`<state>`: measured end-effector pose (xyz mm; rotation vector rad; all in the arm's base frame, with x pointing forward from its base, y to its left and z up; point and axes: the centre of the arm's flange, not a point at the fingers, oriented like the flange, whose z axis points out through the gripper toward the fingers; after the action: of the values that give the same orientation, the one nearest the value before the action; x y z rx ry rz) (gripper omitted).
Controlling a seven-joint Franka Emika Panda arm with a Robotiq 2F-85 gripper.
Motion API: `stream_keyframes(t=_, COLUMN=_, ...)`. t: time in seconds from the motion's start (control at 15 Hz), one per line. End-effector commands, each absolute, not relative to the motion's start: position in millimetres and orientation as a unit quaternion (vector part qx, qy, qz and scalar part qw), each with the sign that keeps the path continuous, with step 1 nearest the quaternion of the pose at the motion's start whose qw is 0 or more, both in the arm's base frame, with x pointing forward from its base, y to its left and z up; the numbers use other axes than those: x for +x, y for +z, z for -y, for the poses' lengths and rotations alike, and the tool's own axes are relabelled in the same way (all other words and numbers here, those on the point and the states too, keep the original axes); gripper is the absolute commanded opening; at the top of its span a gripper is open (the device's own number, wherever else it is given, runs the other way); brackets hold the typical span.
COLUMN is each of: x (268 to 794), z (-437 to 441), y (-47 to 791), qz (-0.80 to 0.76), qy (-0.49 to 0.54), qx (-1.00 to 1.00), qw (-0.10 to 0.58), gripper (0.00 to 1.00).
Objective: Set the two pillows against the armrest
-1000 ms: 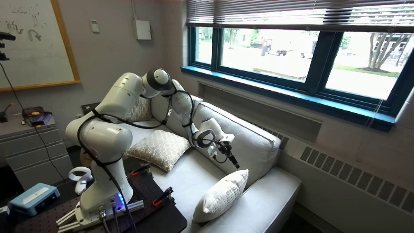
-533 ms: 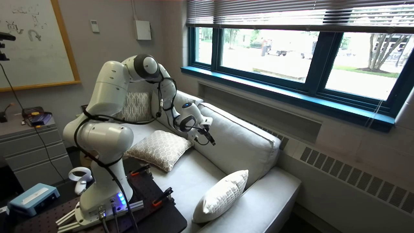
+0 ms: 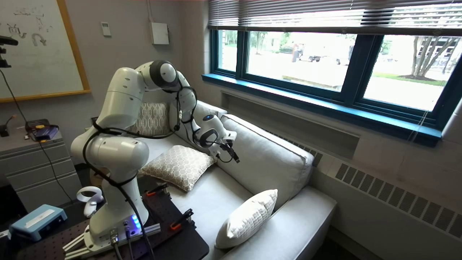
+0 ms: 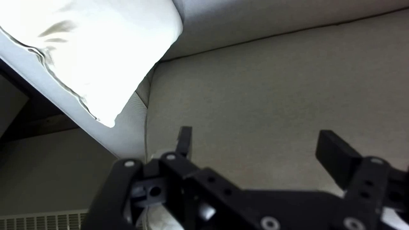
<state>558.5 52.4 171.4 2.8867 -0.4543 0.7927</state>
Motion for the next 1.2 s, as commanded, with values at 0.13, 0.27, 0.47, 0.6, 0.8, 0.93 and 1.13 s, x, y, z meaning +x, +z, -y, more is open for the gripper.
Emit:
stream_keyframes(t=0.13, x=591, z=-2, y=132, qz=0.123, qy=0.233, qx=0.963, qw=0.048, gripper=1.0)
stream_keyframes(t=0.27, x=601, z=4, y=105, qz=0.107, qy=0.215, qx=0.97, qw=0.029, gripper=1.0)
stream_keyframes(t=0.47, x=606, z=-4, y=63, qz=0.106, qy=0.169, qx=0.98, qw=0.002, gripper=1.0)
stream_keyframes(t=0.6, x=596, z=-19, y=31, qz=0.097, qy=0.139, qx=0.985, qw=-0.014, gripper=1.0)
stream_keyframes(t=0.8, x=564, z=-50, y=-18, qz=0.052, qy=0.119, qx=0.99, qw=-0.054, gripper=1.0)
stream_keyframes(t=0.93, x=535, z=-73, y=-51, qz=0.019, qy=0.108, qx=0.991, qw=-0.083, gripper=1.0)
stream_keyframes(t=1.13, x=478, z=-113, y=-89, qz=-0.017, qy=0.093, qx=0.987, qw=-0.128, gripper=1.0)
